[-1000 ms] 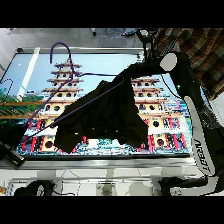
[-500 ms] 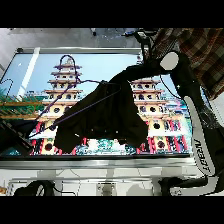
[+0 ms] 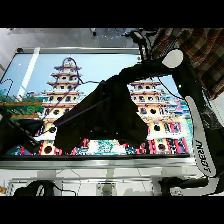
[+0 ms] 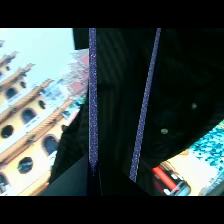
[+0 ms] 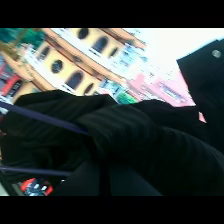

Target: Fold the clothes and pants, and hang the long-sleeved shirts on hangers.

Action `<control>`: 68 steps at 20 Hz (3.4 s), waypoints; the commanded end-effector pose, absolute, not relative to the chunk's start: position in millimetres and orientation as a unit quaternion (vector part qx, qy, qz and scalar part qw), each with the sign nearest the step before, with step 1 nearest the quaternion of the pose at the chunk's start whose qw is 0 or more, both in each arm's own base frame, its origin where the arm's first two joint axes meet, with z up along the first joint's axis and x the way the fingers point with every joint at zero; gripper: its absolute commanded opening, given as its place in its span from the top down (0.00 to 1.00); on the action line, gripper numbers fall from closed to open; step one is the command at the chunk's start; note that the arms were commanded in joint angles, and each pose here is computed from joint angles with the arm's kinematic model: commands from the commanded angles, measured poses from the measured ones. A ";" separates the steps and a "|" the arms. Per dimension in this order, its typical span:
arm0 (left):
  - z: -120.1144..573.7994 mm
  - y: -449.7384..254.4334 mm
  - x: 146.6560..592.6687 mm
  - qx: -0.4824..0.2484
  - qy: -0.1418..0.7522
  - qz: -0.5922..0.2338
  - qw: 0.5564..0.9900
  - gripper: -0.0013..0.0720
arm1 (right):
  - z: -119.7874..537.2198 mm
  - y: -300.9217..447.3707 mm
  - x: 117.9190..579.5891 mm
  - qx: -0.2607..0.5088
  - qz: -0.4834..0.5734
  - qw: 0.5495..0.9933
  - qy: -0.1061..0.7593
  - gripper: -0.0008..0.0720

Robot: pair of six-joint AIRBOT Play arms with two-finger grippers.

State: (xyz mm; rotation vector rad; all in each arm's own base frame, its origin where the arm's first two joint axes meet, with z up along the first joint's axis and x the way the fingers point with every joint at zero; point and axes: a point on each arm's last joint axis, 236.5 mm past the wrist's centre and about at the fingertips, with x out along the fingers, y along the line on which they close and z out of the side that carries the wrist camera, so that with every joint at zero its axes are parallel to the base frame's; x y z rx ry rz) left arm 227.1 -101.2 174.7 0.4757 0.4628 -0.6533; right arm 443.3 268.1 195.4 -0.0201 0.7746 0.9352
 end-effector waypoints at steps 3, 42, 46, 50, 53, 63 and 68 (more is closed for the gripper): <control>151.5 -119.1 242.9 0.190 0.192 -0.333 0.903 0.95 | 239.3 305.7 391.5 0.011 0.536 0.771 0.344 0.94; 129.6 -165.0 237.5 0.121 0.093 -0.376 0.914 0.95 | 177.5 331.2 408.8 -0.366 0.578 0.705 0.183 0.94; 135.9 -162.9 237.6 0.082 0.099 -0.366 0.922 0.80 | 188.0 304.7 423.4 -0.391 0.518 0.732 0.204 0.94; 202.2 -144.4 230.3 0.007 0.021 -0.312 0.950 0.09 | 201.2 282.8 434.8 -0.414 0.467 0.753 0.210 0.94; 246.9 -121.1 206.5 0.037 -0.060 -0.263 0.962 0.21 | 209.9 273.3 452.8 -0.397 0.420 0.788 0.214 0.94; 90.4 -165.1 235.6 -0.085 0.202 -0.343 0.913 0.23 | 226.5 291.3 428.6 -0.245 0.430 0.829 0.261 0.94; 48.8 -212.9 237.7 -0.006 0.252 -0.431 0.866 0.23 | 262.8 293.4 408.1 -0.226 0.444 0.837 0.227 0.94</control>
